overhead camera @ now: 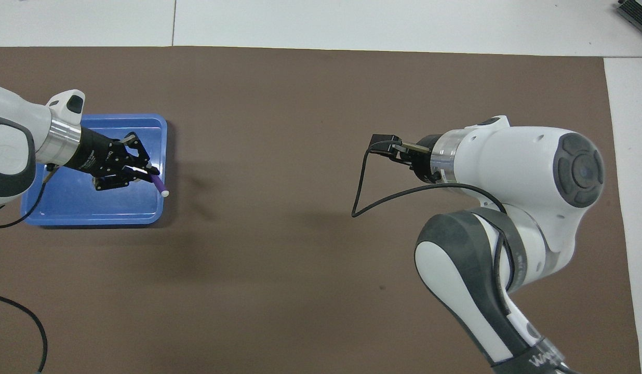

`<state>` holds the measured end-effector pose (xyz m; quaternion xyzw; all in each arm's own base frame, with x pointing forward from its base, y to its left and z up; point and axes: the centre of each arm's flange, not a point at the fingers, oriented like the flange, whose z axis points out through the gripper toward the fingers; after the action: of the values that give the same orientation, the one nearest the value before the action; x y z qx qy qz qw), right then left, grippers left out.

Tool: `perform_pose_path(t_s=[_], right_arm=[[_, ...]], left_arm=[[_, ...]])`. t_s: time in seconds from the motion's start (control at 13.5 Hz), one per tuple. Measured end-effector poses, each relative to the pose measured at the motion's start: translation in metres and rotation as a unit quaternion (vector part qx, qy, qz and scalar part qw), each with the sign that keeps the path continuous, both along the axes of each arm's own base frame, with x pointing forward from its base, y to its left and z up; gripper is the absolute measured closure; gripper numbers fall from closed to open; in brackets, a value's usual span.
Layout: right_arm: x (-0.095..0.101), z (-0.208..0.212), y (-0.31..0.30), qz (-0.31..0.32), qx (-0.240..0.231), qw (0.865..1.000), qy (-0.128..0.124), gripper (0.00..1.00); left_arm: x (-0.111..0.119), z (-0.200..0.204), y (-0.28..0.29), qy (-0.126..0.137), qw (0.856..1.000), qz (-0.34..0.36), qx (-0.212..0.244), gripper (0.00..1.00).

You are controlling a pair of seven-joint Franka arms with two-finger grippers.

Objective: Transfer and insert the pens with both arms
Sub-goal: 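Lift the purple pen toward the center while the right gripper approaches, then grasp the purple pen with the right gripper from the left gripper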

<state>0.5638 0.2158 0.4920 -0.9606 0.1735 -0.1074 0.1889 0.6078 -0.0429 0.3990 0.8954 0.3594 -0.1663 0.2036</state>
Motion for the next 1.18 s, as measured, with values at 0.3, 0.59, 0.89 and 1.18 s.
perform_pose_path(t_s=[0.3, 0.59, 0.89, 1.18], right_arm=[[-0.004, 0.002, 0.033, -0.08, 0.057, 0.995, 0.0, 0.0], [-0.009, -0.005, 0.065, -0.131, 0.097, 0.987, 0.005, 0.0], [-0.011, -0.008, 0.086, -0.158, 0.124, 0.979, -0.011, 0.0], [-0.013, -0.016, 0.106, -0.164, 0.139, 0.976, -0.023, 0.01]], left_arm=[[0.006, 0.01, -0.078, 0.048, 0.986, 0.151, -0.041, 0.83], [0.009, 0.014, -0.124, 0.077, 0.963, 0.245, -0.086, 0.83], [0.012, 0.022, -0.144, 0.09, 0.94, 0.289, -0.156, 0.83], [0.005, 0.025, -0.187, 0.078, 0.933, 0.315, -0.158, 0.83]])
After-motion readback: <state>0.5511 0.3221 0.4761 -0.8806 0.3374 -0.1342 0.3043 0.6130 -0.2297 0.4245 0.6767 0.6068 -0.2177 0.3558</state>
